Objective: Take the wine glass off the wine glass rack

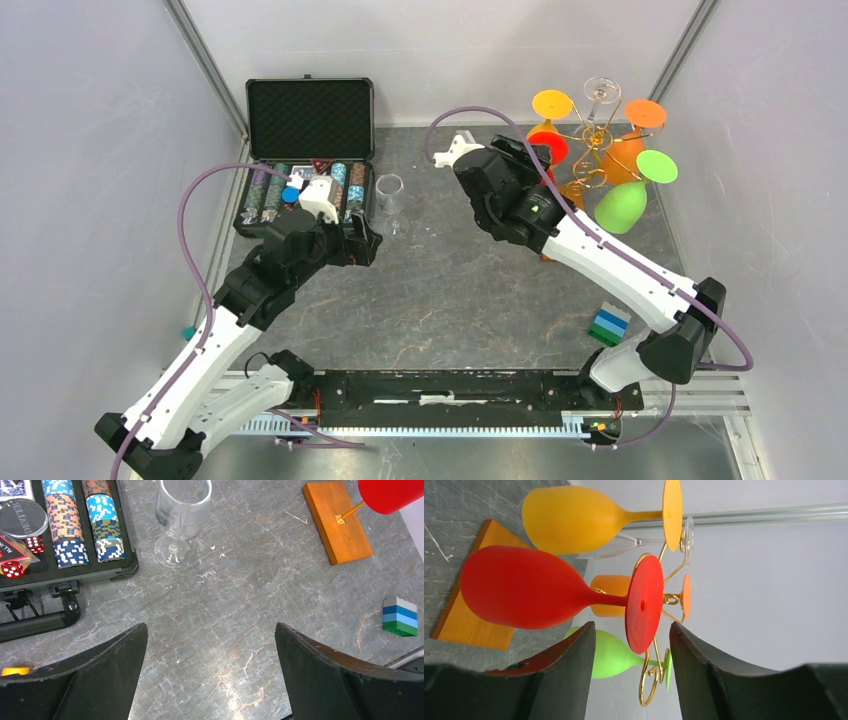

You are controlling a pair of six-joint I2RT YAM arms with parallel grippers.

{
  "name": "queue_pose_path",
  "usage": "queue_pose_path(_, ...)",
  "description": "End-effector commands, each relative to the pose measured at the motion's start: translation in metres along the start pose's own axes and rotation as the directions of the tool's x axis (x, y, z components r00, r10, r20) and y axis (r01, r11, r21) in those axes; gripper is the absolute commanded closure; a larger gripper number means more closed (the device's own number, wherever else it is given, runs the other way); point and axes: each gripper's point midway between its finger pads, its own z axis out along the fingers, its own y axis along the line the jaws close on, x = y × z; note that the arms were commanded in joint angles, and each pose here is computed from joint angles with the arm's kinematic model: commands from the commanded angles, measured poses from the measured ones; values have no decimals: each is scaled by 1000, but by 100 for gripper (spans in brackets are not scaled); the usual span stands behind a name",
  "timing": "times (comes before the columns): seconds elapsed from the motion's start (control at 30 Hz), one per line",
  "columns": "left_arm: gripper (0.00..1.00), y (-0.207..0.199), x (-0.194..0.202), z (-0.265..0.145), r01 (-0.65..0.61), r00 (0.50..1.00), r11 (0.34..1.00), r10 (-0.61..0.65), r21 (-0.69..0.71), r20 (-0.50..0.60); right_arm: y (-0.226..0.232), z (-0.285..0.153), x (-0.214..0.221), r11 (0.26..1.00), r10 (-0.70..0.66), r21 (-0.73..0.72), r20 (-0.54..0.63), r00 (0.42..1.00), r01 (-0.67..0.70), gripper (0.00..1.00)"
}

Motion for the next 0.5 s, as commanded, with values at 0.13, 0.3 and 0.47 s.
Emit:
queue_pose_path(0.13,0,-6,-18,-4,-21,998,999,19,24,56,-18,9,4,994,101,38,30,994,-102,48)
queue_pose_path(0.3,0,-5,-15,-3,-18,998,1000,17,22,52,-16,13,5,994,100,43,25,995,-101,56)
queue_pose_path(0.47,0,-4,-12,0,-16,999,1000,15,19,49,-22,10,9,991,120,56,13,993,-121,77)
